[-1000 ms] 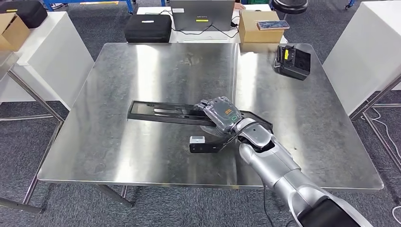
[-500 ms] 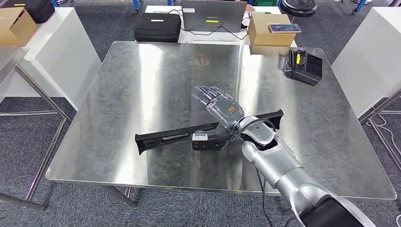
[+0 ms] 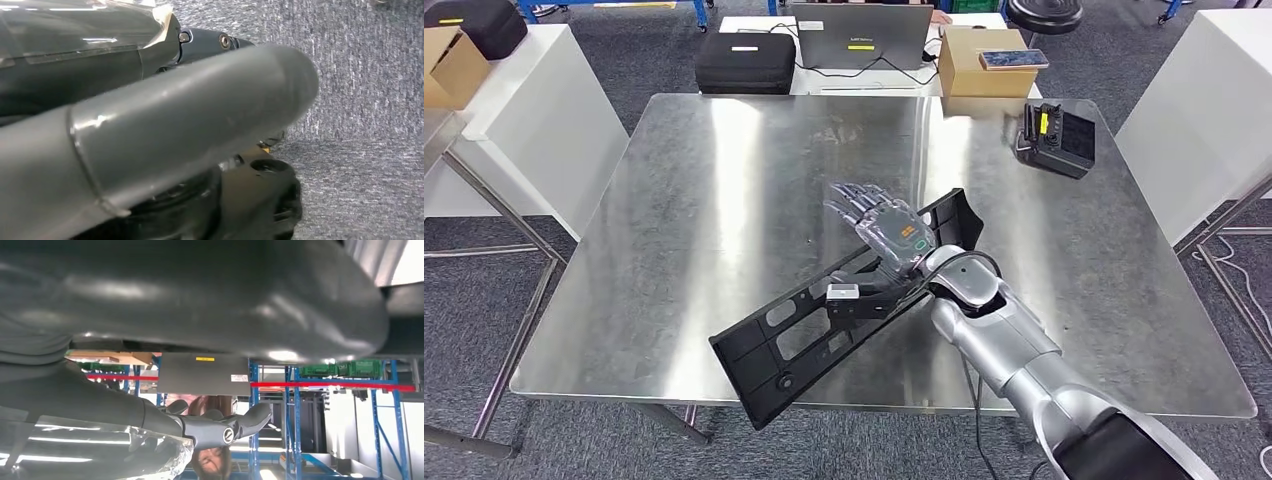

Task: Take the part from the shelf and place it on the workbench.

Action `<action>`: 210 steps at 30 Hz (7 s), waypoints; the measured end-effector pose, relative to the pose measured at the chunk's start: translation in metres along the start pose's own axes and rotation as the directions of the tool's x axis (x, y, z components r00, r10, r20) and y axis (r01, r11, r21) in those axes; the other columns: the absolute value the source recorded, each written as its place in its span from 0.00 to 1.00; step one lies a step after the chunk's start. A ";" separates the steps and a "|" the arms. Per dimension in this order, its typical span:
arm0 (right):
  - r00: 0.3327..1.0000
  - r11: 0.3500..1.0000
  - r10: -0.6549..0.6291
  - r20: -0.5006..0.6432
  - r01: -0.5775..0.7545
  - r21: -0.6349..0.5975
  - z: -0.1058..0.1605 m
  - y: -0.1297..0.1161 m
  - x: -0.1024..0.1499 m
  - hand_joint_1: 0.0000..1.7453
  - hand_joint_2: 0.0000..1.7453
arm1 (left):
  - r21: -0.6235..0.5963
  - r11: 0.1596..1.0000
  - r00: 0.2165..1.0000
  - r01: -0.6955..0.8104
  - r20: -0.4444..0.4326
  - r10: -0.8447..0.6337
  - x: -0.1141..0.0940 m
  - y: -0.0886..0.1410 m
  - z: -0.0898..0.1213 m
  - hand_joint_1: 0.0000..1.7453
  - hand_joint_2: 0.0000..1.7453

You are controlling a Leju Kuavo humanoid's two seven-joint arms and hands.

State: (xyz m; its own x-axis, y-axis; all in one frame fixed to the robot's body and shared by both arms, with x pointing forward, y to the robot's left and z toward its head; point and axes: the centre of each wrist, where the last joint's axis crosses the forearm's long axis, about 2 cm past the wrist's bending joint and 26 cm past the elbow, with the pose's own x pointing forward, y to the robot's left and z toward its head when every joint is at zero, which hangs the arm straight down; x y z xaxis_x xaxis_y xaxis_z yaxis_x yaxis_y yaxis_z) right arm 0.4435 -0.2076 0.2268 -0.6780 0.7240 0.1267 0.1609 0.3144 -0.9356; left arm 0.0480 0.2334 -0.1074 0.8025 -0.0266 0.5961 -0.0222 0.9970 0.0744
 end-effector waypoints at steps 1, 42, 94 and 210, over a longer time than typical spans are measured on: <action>1.000 1.000 0.001 -0.001 -0.001 0.000 0.000 0.000 0.000 0.00 0.00 | -0.004 1.000 1.000 -0.003 -0.002 0.003 0.000 0.000 0.000 0.00 0.00; 0.941 0.996 0.075 -0.329 -0.088 -0.024 0.015 -0.032 -0.070 0.00 0.00 | 0.006 0.999 0.999 -0.047 -0.022 0.047 -0.003 -0.002 0.002 0.00 0.00; 0.933 0.997 0.044 -0.357 -0.065 -0.047 0.022 -0.031 -0.080 0.00 0.00 | 0.023 0.997 0.997 -0.072 -0.010 0.072 -0.003 -0.006 0.003 0.00 0.00; 0.915 0.998 0.017 -0.403 -0.042 -0.053 0.052 -0.010 -0.088 0.00 0.00 | 0.000 0.998 0.998 -0.057 0.020 0.057 -0.002 -0.002 0.001 0.00 0.00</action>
State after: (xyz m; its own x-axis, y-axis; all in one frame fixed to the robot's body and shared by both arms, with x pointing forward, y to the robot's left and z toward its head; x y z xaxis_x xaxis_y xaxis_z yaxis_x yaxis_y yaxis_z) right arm 0.4640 -0.3061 0.2078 -0.3284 0.9153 0.2331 0.2267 0.3160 -0.9213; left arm 0.0461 0.2318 -0.1075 0.7881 0.0284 0.6149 -0.0677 0.9969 0.0408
